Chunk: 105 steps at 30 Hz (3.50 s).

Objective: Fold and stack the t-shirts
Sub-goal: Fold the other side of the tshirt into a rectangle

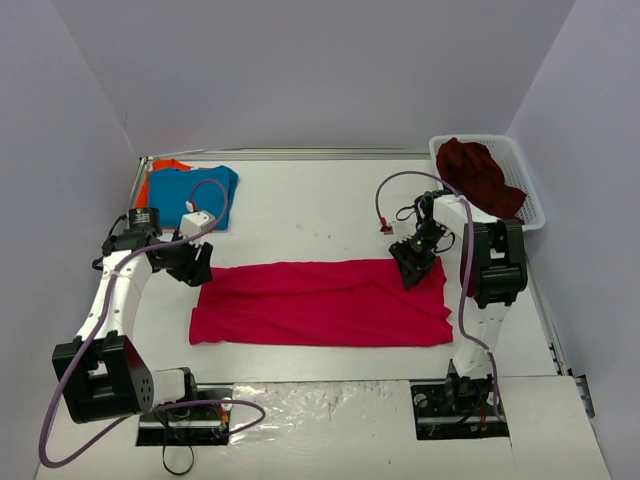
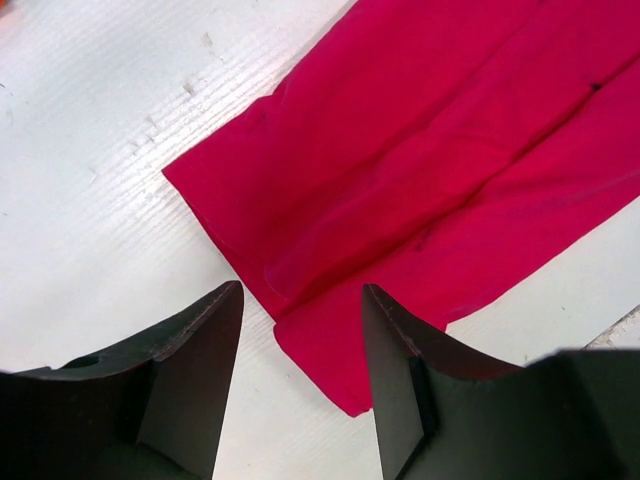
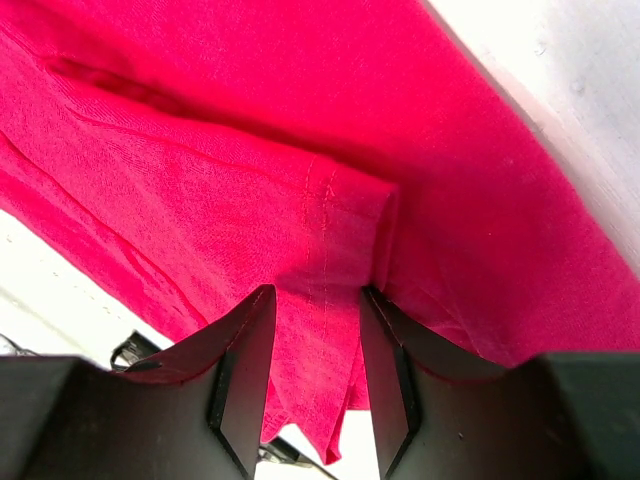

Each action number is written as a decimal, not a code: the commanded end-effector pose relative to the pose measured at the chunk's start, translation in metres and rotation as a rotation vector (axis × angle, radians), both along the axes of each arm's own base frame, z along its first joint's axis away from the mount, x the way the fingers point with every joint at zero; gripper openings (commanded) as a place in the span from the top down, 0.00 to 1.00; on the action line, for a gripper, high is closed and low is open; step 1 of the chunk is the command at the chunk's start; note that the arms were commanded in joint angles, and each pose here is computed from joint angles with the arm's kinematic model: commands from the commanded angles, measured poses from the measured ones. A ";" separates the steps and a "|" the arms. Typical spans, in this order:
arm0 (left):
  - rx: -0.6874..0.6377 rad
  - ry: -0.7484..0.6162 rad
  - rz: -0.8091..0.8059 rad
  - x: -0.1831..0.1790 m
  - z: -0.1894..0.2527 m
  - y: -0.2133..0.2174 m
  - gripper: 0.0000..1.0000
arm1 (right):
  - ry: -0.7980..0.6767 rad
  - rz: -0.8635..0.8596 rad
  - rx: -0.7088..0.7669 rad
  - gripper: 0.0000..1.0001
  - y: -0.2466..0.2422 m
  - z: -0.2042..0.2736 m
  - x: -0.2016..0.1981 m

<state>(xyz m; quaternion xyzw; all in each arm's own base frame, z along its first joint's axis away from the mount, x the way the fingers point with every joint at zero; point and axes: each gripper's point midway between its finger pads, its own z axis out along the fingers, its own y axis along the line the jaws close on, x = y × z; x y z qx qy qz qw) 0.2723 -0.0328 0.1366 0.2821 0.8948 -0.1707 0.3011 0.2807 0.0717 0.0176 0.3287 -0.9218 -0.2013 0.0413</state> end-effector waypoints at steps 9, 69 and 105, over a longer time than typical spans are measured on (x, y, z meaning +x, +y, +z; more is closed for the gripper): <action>-0.011 -0.002 0.031 0.000 -0.001 0.001 0.51 | -0.006 0.017 0.017 0.92 0.005 0.008 -0.002; 0.037 -0.033 0.032 -0.005 -0.004 0.007 0.44 | -0.101 0.359 -0.246 0.63 0.022 0.043 -0.059; -0.001 -0.007 -0.033 -0.002 -0.013 -0.005 0.44 | 0.155 -0.058 0.110 0.55 -0.006 0.017 -0.042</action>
